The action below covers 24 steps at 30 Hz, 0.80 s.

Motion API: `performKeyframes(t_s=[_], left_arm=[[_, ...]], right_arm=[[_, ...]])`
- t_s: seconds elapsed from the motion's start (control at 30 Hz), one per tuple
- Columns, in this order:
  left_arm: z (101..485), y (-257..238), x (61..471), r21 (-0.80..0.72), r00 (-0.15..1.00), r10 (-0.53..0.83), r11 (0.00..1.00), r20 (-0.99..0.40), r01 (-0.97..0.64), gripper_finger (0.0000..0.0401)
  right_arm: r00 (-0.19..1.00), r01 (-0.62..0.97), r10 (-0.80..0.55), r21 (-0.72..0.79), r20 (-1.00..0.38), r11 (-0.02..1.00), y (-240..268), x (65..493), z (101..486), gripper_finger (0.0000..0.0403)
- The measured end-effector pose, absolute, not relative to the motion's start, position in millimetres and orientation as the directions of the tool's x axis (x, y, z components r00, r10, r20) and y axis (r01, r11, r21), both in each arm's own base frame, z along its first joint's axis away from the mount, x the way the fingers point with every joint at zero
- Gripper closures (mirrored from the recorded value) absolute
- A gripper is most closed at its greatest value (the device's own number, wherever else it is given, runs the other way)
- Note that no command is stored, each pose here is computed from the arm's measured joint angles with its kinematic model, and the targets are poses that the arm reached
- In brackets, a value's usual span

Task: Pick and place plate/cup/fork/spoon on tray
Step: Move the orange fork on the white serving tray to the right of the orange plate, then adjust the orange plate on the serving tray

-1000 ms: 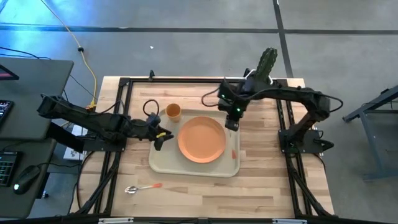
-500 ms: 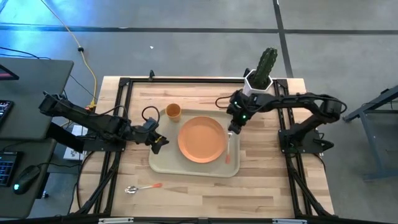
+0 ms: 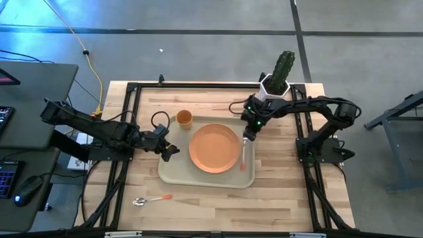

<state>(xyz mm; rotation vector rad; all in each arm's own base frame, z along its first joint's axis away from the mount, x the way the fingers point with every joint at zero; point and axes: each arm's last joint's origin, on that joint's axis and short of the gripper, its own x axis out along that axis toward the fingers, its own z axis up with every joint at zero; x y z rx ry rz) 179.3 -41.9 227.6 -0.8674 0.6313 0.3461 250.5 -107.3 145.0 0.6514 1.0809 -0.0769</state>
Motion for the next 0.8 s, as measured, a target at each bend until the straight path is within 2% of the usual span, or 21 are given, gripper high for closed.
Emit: performKeyframes(t_s=[0.27,0.4,0.57,0.8], left_arm=[[226,-42,178,-0.588,0.756,0.034,0.605,-0.654,-0.537,0.0274],[226,-40,178,-0.583,0.750,0.040,0.603,-0.660,-0.545,0.0274],[224,-39,174,-0.554,0.723,0.047,0.609,-0.689,-0.568,0.0274],[221,-38,167,-0.527,0.680,0.039,0.600,-0.732,-0.602,0.0275]], right_arm=[[0.438,0.447,0.111,0.324,-0.892,0.834,-112,248,143,0.0281],[0.439,0.474,0.082,0.308,-0.895,0.825,-111,250,143,0.0247],[0.474,0.493,0.037,0.300,-0.880,0.817,-97,261,148,0.0237],[0.445,0.549,-0.101,0.182,-0.890,0.816,-56,275,149,0.0237]])
